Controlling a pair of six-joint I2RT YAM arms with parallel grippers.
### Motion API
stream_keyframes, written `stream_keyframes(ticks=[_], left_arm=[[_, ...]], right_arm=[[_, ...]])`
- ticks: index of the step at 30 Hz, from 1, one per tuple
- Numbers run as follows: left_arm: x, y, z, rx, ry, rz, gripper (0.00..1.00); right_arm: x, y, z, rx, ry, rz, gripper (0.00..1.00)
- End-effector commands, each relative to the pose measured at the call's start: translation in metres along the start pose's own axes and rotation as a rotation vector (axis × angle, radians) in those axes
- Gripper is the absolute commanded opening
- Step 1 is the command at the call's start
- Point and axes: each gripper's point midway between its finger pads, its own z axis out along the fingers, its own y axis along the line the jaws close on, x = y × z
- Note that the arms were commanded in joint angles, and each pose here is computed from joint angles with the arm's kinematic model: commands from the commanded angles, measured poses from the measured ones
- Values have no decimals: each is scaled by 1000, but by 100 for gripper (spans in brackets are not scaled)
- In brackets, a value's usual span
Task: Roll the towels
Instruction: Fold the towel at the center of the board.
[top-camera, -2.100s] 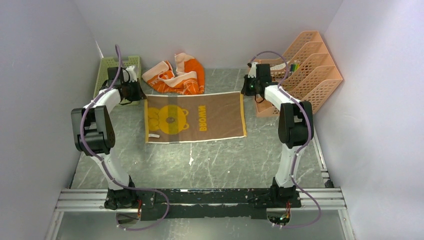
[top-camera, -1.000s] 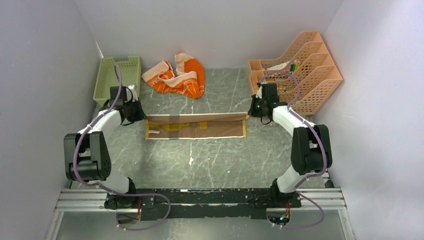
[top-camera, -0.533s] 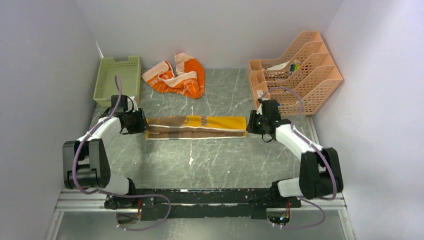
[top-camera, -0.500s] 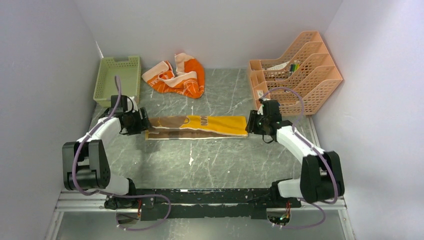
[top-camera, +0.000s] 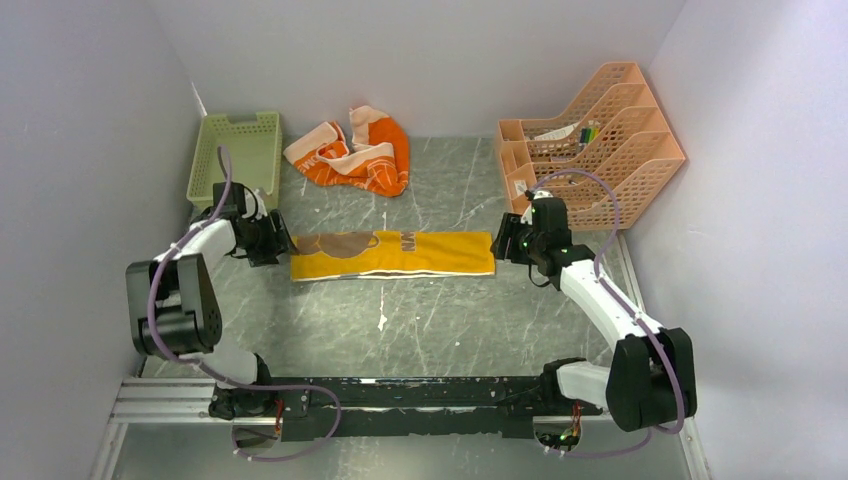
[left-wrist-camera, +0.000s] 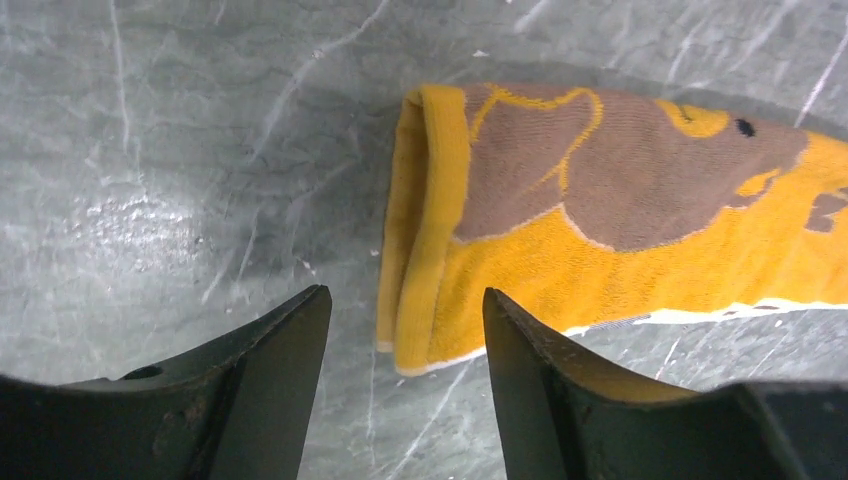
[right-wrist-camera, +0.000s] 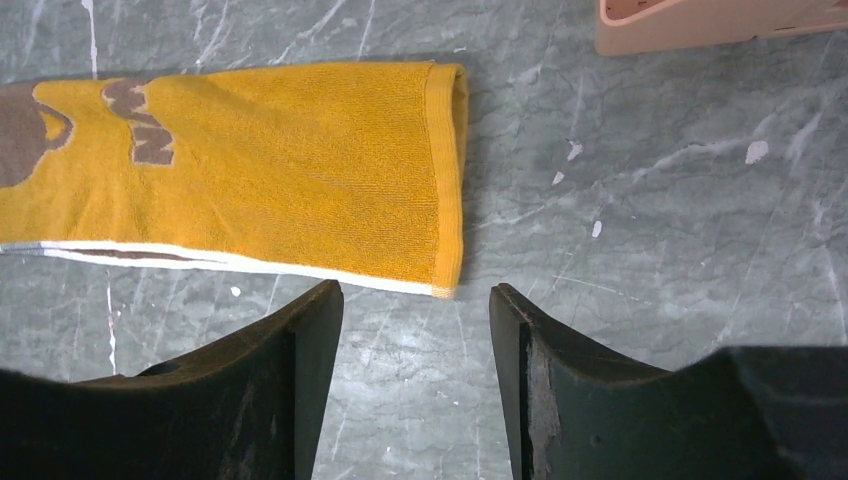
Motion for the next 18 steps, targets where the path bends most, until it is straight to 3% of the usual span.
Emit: stream_keyframes(ticks=[1,10,14,16,18], left_arm=[[-3,-2,12,47,55,34,67],[8,-10,31,133,129,44,52],[20,-8,37,132,173,51,30],[23,-8,37,135,181,58,10],[17,-4,31,101,159,65,7]], right_arm=[[-9,3,-1,-8,-19,-16,56],[-4,4,-1,-22,-12,-19,56],[-6,6,-2,-30,-15,-20,56],[-6,7,-2,-36,-14,-20,56],[-6,8,-2,-40,-11,-22,56]])
